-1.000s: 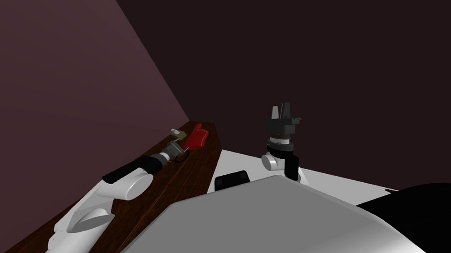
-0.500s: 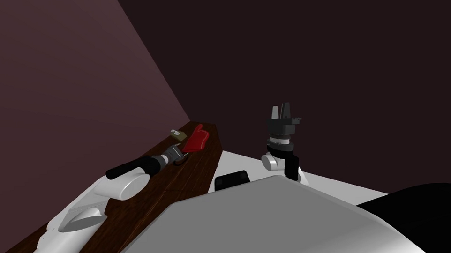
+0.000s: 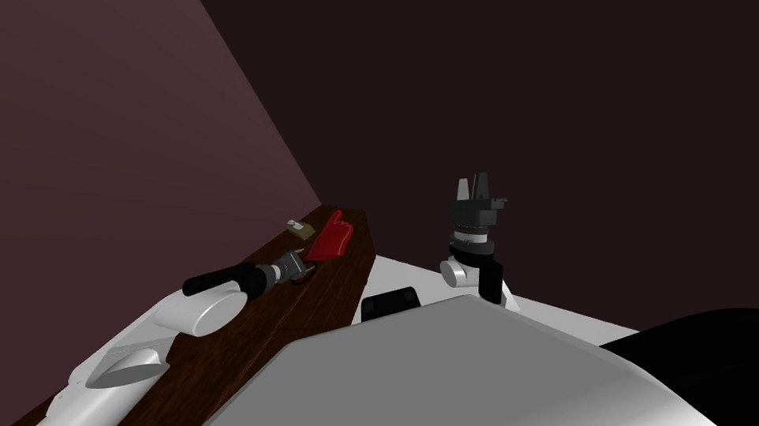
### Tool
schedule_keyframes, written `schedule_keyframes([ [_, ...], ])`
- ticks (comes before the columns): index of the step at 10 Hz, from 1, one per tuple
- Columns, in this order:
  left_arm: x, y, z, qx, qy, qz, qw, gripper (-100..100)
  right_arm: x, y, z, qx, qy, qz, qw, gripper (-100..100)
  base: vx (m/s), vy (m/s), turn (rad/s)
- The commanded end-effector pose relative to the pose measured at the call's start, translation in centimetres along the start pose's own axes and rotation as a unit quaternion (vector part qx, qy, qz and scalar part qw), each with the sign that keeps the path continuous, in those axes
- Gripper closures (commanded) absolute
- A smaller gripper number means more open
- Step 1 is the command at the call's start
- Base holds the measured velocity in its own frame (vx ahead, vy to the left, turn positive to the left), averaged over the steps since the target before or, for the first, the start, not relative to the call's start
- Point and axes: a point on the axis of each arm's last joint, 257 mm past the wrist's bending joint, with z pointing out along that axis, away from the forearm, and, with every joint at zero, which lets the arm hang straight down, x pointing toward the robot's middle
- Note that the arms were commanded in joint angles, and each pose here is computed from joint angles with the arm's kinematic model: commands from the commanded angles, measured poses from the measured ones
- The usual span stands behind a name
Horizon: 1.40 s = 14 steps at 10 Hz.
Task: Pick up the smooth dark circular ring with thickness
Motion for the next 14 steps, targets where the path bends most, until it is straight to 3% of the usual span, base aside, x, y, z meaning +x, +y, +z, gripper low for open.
schedule_keyframes([
  [1,-1.3,1.5,-0.1,-0.031,-0.021,-0.005,0.9993,-100,0.0,0.0,0.0,0.000,0.000,0.000,1.0000,0,0.079,-0.002,0.066],
  [4,-3.4,3.7,-0.6,-0.082,-0.055,-0.013,0.9950,-100,0.0,0.0,0.0,0.000,0.000,0.000,1.0000,0,0.091,-0.010,0.057],
  [5,-3.5,3.8,-0.6,-0.084,-0.058,-0.013,0.9947,-100,0.0,0.0,0.0,0.000,0.000,0.000,1.0000,0,0.047,-0.003,0.032],
  [7,-5.3,5.8,-1.4,-0.128,-0.088,-0.020,0.9876,-100,0.0,0.0,0.0,0.000,0.000,0.000,1.0000,0,0.069,-0.008,0.069],
  [8,-5.4,5.9,-1.4,-0.131,-0.090,-0.020,0.9871,-100,0.0,0.0,0.0,0.000,0.000,0.000,1.0000,0,0.073,-0.008,0.024],
  [13,-9.1,10.4,-3.5,-0.216,-0.152,-0.037,0.9639,-100,0.0,0.0,0.0,0.000,0.000,0.000,1.0000,0,0.069,-0.009,0.043],
  [14,-8.7,9.7,-3.2,-0.206,-0.145,-0.034,0.9672,-100,0.0,0.0,0.0,0.000,0.000,0.000,1.0000,0,0.021,-0.009,0.007],
])
